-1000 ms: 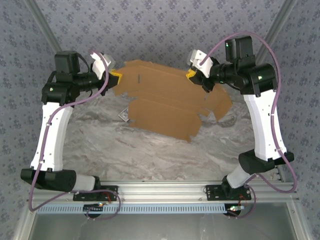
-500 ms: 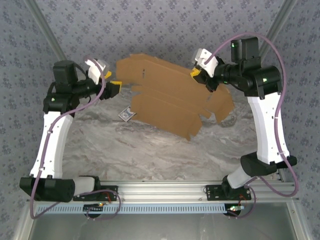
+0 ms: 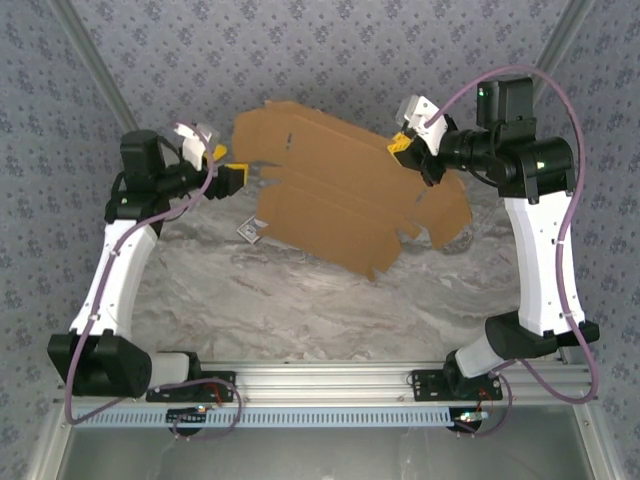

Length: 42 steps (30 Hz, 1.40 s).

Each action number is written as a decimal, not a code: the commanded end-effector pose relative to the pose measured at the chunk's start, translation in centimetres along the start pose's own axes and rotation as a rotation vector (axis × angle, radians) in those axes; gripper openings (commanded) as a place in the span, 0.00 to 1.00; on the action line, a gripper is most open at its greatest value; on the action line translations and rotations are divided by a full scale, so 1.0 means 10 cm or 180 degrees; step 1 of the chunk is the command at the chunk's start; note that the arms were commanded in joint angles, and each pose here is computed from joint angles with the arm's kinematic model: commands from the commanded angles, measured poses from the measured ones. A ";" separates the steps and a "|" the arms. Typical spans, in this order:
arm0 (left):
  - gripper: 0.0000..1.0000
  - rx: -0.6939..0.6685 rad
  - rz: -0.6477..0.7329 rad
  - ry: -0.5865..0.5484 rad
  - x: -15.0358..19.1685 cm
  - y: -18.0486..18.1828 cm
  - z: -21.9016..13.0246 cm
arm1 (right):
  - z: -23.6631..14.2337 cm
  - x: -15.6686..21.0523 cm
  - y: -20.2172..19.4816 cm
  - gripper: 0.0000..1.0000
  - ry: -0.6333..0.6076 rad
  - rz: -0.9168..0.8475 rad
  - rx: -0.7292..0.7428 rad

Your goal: Fold the paper box

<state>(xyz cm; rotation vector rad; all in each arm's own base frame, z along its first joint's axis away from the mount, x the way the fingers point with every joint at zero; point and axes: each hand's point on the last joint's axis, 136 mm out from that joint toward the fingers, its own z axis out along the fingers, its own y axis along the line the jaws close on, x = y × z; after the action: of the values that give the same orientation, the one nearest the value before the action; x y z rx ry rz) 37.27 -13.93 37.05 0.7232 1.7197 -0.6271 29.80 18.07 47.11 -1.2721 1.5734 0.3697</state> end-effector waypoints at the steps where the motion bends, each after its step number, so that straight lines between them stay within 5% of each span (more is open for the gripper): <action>1: 0.76 0.0398 0.0301 -0.0287 -0.37 -0.19 -0.04 | -0.10 -0.13 0.05 0.00 -0.0194 0.0017 -0.0040; 5: 0.63 0.0709 0.0351 -0.0286 -0.41 -0.33 0.02 | -0.08 -0.14 0.05 0.00 -0.0226 0.0035 -0.0070; 12: 0.08 0.0924 0.0297 -0.0208 -0.48 -0.45 0.06 | -0.07 -0.09 -0.05 0.00 -0.0169 -0.0063 0.0143; 27: 0.00 0.0856 -0.0397 0.0075 -0.61 -0.54 -0.13 | 0.19 0.23 -0.47 0.00 0.0543 -0.1643 0.1685; 42: 0.00 0.0744 -0.1022 0.0262 -0.62 -0.35 -0.07 | 0.47 0.51 -0.50 0.00 0.0809 -0.2595 0.2309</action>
<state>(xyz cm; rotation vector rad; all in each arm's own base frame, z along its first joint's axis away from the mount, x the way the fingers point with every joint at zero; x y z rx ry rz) 36.43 -16.72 40.07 0.6526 1.9470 -0.9839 35.39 19.45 43.88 -1.2726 1.0202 -0.6354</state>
